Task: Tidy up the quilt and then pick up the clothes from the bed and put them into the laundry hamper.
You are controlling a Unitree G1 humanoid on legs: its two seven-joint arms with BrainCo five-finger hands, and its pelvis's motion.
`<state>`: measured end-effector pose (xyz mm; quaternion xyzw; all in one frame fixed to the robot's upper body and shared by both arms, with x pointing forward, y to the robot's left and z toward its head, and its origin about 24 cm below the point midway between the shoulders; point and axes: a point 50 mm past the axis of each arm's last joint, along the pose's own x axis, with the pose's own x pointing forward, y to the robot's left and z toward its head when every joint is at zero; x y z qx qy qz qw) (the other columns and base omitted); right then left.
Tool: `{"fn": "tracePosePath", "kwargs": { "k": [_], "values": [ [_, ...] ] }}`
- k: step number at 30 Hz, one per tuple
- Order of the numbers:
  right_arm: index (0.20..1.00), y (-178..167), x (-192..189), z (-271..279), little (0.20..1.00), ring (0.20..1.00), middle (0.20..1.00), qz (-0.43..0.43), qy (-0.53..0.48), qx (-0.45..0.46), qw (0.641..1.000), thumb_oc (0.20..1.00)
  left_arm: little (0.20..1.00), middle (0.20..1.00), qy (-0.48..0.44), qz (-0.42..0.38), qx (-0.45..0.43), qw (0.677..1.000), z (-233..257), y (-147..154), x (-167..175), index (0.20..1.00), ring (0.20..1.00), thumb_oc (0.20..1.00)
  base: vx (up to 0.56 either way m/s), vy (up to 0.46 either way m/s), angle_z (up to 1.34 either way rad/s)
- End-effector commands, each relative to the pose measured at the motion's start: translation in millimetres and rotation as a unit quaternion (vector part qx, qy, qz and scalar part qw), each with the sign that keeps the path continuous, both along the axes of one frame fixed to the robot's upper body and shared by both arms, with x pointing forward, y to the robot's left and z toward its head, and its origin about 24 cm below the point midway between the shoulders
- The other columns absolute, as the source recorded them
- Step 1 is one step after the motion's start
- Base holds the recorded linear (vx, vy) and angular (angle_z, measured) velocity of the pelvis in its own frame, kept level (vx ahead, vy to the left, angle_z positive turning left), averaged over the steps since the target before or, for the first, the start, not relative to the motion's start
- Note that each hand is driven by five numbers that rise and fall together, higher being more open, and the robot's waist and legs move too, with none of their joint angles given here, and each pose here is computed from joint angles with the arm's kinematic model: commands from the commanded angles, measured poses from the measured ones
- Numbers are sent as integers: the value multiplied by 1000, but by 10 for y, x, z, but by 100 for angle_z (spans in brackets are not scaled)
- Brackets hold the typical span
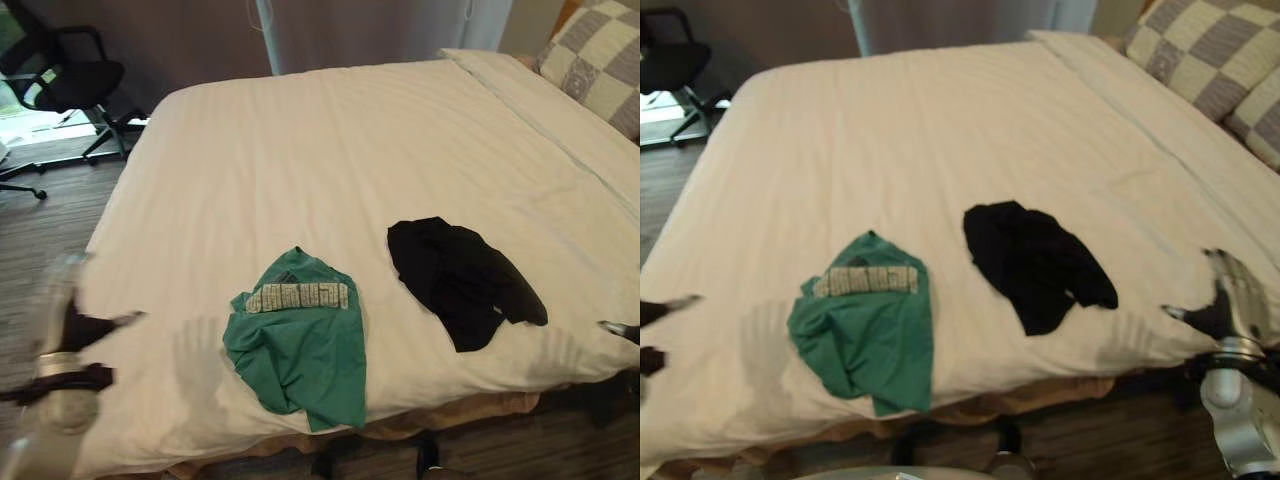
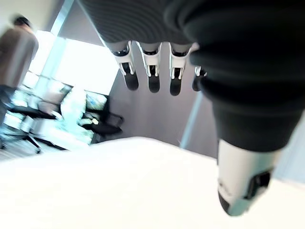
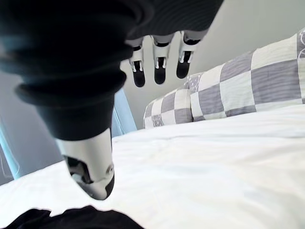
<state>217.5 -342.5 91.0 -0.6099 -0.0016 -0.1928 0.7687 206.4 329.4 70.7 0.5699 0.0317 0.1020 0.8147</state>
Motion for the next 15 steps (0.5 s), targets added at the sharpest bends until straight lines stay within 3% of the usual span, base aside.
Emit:
{"fn": "tracePosePath", "kwargs": {
  "k": [1, 6, 11, 12, 13, 14, 15],
  "values": [
    [1000, 173, 327, 398, 1000, 1000, 1000, 44, -63, -47, 996, 1000, 1000, 1000, -34, -7, 62, 998, 253, -9, 343, 1000, 1000, 1000, -212, -4, -30],
    [1000, 664, 682, 761, 1000, 1000, 1000, 133, -143, -40, 980, 1000, 1000, 1000, -60, -107, 73, 990, 350, -653, 904, 1000, 1000, 1000, -206, -6, -20],
    [1000, 934, 845, 1060, 1000, 1000, 1000, 181, -193, -42, 963, 1000, 1000, 1000, -8, -109, 71, 991, 182, -866, 1163, 1000, 1000, 1000, -172, -8, -12],
    [1000, 1004, 895, 1200, 1000, 1000, 1000, 189, -208, -46, 959, 1000, 918, 918, 63, -88, 77, 991, -62, -857, 1154, 918, 918, 918, -110, -11, -2],
    [1000, 1007, 899, 1208, 1000, 1000, 1000, 189, -209, -46, 958, 1000, 802, 802, 62, -87, 77, 991, -58, -858, 1158, 802, 802, 802, -126, -31, -4],
    [1000, 1049, 954, 1353, 1000, 1000, 1000, 189, -223, -53, 955, 1000, 432, 432, 106, -63, 56, 991, -266, -822, 1091, 432, 432, 432, -64, -23, 3],
    [1000, 1057, 962, 1362, 1000, 1000, 1000, 190, -223, -54, 955, 1000, 322, 322, 105, -62, 55, 991, -264, -821, 1092, 322, 322, 322, -84, -41, 2]
  ]
}}
